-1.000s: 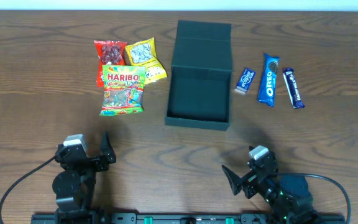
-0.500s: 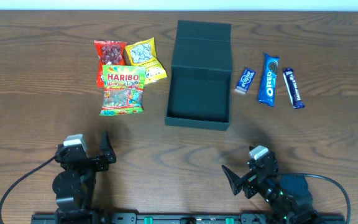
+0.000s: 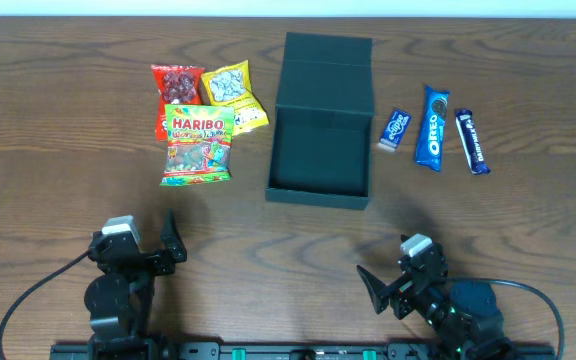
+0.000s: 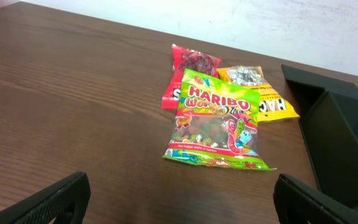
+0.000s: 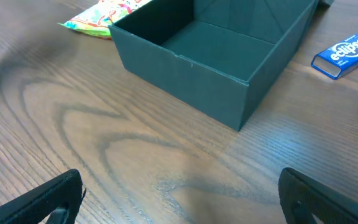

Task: Pack container

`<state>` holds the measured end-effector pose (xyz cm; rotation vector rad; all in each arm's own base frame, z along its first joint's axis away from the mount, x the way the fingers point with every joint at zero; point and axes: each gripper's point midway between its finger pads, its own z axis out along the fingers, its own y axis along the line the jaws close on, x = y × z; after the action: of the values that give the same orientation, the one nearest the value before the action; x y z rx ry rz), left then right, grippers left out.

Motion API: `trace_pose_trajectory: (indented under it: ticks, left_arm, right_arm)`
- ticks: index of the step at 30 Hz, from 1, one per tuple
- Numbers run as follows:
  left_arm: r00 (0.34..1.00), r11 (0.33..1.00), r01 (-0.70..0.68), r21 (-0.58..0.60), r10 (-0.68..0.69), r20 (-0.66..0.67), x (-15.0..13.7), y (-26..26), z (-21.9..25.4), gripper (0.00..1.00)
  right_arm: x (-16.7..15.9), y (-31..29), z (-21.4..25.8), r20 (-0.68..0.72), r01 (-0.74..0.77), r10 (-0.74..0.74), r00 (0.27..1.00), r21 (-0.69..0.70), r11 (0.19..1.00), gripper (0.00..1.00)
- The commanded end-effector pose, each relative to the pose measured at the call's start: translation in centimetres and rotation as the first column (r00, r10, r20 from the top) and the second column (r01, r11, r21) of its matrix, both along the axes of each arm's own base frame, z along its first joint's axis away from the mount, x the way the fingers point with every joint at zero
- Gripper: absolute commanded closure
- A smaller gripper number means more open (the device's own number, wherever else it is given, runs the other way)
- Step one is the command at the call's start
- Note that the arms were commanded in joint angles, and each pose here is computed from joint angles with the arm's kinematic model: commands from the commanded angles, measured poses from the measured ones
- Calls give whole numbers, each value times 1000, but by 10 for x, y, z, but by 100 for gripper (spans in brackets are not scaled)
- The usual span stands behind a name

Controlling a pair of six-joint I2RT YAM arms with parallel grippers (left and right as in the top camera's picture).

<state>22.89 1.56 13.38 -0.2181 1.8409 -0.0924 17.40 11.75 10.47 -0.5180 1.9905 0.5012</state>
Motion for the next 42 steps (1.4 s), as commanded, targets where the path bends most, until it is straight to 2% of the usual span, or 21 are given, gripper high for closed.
trace_pose_trajectory:
  ticks: [1, 35, 37, 39, 42]
  left_arm:
    - [1000, 1000, -7, 11, 7, -21, 0, 2, -11, 5]
    - [1000, 1000, -4, 10, 5, -18, 0, 1, -10, 5]
    - [1000, 999, 23, -36, -23, -16, 0, -5, -10, 5]
    - [995, 981, 96, -171, -99, -8, 0, -24, -9, 5]
    - [992, 954, 123, -275, -125, 10, 0, -34, -5, 5]
  right_arm:
    - [0, 0, 0, 2, 5, -5, 1000, 8, 1000, 1]
    - [0, 0, 0, 2, 5, -5, 1000, 8, 1000, 1]
    - [0, 0, 0, 2, 5, -5, 1000, 8, 1000, 1]
    - [0, 0, 0, 2, 5, -5, 1000, 8, 1000, 1]
    - [0, 0, 0, 2, 5, -5, 1000, 8, 1000, 1]
